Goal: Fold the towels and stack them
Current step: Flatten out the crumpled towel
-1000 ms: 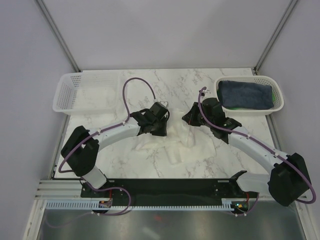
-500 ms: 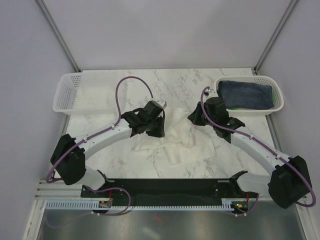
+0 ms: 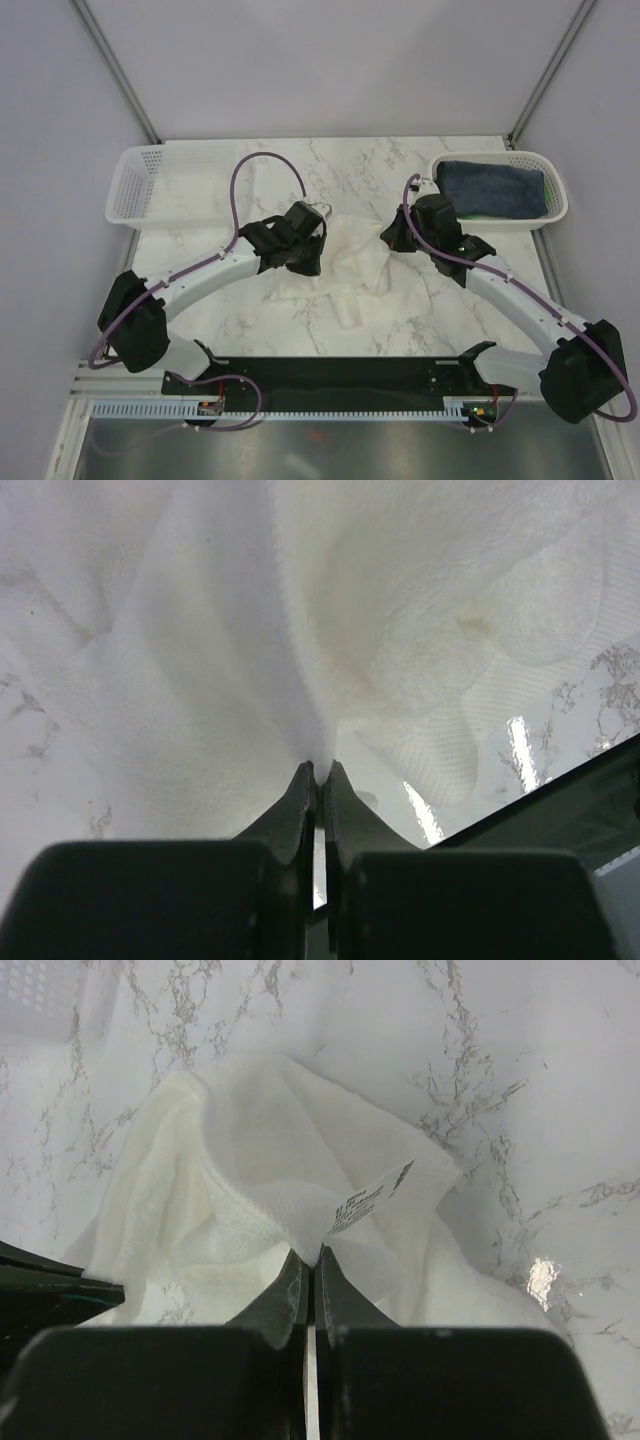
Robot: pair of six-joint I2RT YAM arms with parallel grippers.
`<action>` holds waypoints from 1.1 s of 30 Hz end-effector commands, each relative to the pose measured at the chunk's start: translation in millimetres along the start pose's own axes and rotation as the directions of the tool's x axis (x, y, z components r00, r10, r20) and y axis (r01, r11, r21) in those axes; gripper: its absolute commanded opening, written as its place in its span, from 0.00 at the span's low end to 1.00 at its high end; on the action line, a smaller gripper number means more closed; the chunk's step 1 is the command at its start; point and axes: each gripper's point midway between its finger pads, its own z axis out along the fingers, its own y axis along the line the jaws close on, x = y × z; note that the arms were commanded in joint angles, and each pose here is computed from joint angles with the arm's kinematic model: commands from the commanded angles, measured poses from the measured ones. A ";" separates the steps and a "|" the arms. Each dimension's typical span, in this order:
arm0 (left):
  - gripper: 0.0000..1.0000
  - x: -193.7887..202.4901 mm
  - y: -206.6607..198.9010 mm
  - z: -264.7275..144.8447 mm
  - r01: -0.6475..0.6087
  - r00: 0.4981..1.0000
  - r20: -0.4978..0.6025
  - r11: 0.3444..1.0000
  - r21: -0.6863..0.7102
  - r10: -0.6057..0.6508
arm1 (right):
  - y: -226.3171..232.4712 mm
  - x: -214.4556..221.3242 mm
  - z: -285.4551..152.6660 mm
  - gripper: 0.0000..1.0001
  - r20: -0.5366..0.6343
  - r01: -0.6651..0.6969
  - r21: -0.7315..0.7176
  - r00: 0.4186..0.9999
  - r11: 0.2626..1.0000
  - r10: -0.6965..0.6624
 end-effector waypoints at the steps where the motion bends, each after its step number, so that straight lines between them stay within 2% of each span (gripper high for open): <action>1: 0.02 -39.0 -6.0 -51.5 -0.114 0.980 0.167 0.993 0.024 0.108 | 18.8 -36.2 -27.7 0.00 0.102 0.073 -0.059 0.993 0.996 -0.067; 5: 0.02 -60.0 -19.6 -112.8 -0.167 0.941 0.313 0.982 0.088 0.132 | 32.9 -59.4 -67.9 0.00 0.213 0.095 -0.109 0.974 0.990 -0.070; 7: 0.02 -73.8 -26.7 -147.2 -0.189 0.910 0.394 0.976 0.110 0.132 | 47.9 -87.9 -106.0 0.00 0.334 0.108 -0.151 0.941 0.983 -0.052; 11: 0.02 -96.0 -44.1 -238.8 -0.223 0.811 0.582 0.954 0.200 0.067 | 87.8 -140.1 -192.5 0.00 0.547 0.191 -0.276 0.837 0.942 -0.010; 14: 0.02 -92.6 -64.4 -286.0 -0.268 0.786 0.619 0.909 0.318 0.016 | 111.3 -162.7 -267.8 0.00 0.675 0.273 -0.355 0.736 0.894 0.043; 18: 0.02 -85.6 -88.0 -317.0 -0.340 0.780 0.625 0.836 0.431 -0.005 | 129.3 -174.9 -313.6 0.00 0.746 0.352 -0.404 0.661 0.844 0.081; 19: 0.02 -88.7 -92.6 -330.3 -0.361 0.765 0.644 0.821 0.442 -0.011 | 134.8 -181.0 -327.5 0.00 0.759 0.368 -0.410 0.644 0.835 0.089; 21: 0.02 -94.2 -95.4 -342.8 -0.375 0.747 0.664 0.814 0.444 -0.018 | 140.4 -189.0 -327.0 0.00 0.757 0.373 -0.408 0.649 0.834 0.080; 24: 0.02 -110.9 -97.0 -366.9 -0.392 0.698 0.716 0.821 0.414 -0.028 | 146.8 -208.6 -346.3 0.00 0.794 0.389 -0.385 0.602 0.837 0.085; 28: 0.02 -131.0 -96.6 -414.3 -0.418 0.603 0.796 0.830 0.371 -0.052 | 148.3 -233.9 -375.3 0.00 0.846 0.392 -0.331 0.526 0.858 0.086; 30: 0.02 -144.1 -94.8 -408.6 -0.401 0.597 0.801 0.853 0.335 -0.034 | 148.5 -241.6 -362.0 0.00 0.842 0.385 -0.303 0.536 0.872 0.055; 31: 0.02 -154.5 -90.5 -412.4 -0.402 0.563 0.826 0.871 0.281 -0.007 | 147.8 -246.9 -356.5 0.00 0.848 0.390 -0.273 0.529 0.879 0.028; 33: 0.02 -181.8 -78.9 -386.2 -0.333 0.565 0.824 0.926 0.180 0.044 | 146.5 -259.2 -320.9 0.00 0.833 0.371 -0.230 0.552 0.900 -0.015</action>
